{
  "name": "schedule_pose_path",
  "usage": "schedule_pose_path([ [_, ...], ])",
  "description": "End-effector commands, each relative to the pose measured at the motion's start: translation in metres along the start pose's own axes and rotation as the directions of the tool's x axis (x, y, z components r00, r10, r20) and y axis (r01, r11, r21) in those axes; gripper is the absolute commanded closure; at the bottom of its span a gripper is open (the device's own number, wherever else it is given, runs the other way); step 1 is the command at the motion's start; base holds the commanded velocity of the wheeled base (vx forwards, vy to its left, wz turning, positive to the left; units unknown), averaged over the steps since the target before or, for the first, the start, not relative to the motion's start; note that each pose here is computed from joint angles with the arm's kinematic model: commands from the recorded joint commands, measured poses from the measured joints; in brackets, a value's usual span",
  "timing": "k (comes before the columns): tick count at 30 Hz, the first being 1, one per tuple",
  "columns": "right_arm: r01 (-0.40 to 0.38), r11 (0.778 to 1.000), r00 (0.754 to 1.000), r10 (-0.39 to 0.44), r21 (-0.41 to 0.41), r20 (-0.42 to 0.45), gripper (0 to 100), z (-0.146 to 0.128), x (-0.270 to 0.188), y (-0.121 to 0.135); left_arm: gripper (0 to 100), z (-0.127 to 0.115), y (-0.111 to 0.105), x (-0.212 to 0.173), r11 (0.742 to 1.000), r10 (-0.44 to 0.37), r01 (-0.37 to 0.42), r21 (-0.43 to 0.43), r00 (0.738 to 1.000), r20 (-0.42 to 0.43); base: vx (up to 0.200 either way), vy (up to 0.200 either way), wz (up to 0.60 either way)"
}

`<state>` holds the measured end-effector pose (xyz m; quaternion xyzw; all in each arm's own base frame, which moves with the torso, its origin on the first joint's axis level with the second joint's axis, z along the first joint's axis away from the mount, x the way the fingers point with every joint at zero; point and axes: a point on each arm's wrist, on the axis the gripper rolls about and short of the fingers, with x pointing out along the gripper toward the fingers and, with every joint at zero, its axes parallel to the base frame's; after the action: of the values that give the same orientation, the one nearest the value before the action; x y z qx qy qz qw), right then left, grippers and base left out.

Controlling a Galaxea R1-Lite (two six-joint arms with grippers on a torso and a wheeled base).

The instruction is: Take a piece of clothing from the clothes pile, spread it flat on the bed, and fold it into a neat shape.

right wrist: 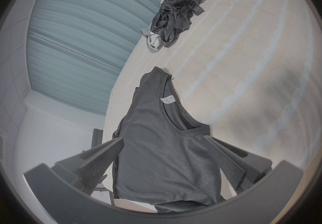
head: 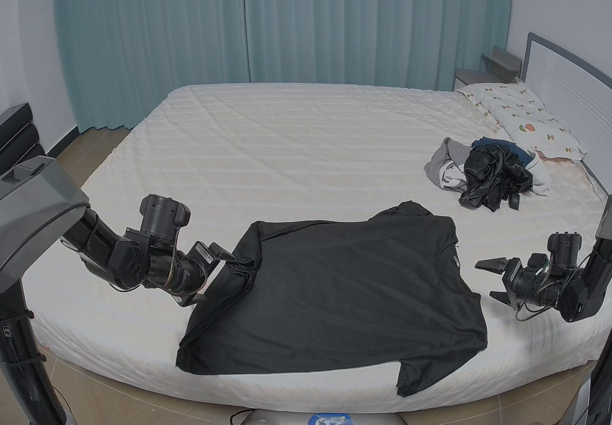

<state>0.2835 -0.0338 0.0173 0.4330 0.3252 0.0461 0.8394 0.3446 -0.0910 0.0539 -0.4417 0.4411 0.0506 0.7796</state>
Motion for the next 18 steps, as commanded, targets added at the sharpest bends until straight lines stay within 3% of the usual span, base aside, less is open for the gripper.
schedule_pose_path([
  [1,-0.001,1.000,1.000,0.001,-0.001,-0.001,0,0.000,0.000,0.000,0,0.000,0.004,0.005,1.000,0.002,-0.002,0.003,1.000,0.001,0.000,0.000,0.00],
  [8,0.000,1.000,1.000,0.000,-0.004,-0.003,0,-0.001,0.000,0.000,0,0.003,0.000,0.010,1.000,-0.015,0.015,-0.001,1.000,0.015,0.171,0.000,0.00],
  [18,0.001,1.000,1.000,-0.001,-0.011,-0.009,0,-0.003,0.001,0.001,0,0.012,-0.007,0.037,1.000,0.007,-0.009,0.028,0.997,0.083,0.000,0.000,0.00],
])
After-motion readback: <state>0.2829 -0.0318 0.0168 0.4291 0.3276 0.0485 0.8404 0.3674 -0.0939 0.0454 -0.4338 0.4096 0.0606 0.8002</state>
